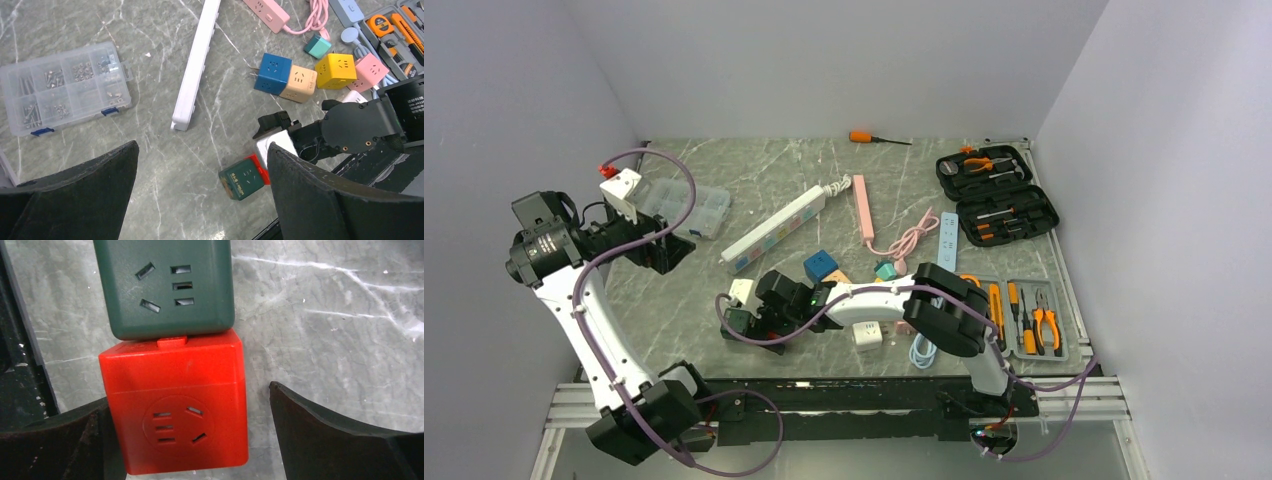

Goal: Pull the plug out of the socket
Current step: Remove the plug from the socket.

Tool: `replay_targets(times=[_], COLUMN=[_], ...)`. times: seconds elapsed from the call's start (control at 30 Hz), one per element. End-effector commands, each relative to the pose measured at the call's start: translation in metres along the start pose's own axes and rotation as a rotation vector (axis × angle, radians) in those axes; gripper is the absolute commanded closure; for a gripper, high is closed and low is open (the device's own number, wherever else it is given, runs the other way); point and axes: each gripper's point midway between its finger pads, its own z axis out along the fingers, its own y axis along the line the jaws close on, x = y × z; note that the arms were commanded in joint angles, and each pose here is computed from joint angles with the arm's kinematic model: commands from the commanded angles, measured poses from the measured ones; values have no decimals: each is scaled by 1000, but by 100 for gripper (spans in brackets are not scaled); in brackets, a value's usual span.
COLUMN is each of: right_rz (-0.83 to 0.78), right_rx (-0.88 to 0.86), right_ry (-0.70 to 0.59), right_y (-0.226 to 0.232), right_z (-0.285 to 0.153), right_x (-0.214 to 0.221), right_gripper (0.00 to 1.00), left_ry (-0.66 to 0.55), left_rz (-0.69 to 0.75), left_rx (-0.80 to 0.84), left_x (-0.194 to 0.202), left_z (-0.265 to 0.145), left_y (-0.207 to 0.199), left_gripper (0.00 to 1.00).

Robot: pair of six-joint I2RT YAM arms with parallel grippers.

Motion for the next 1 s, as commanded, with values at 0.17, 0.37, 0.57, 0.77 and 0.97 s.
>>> replay_targets(times=[0.17,0.37,0.57,0.77,0.97], right_rz=[-29,-29,95,150,284], right_rx=[-1,8,-115,-110,-128], right_ry=[-62,-94,-165,-190,-208], right_y=[-1,-2,-8,-20,-26], right_z=[0,-24,-73,-110,-137], right_x=[-22,-42,-76,-82,-80], right_gripper=[51,86,100,100,100], left_ry=[-34,-27,-41,-124,-174], left_rz=[92,127,251,436,652], left_rx=[48,-5,16,2,-7], left_x=[-9,-3,-16,-43,-29], left_z=[-4,-2,-10,-22,-23], left_y=[-12,-1,-11,-31,-58], left_gripper=[4,1,1,1,1])
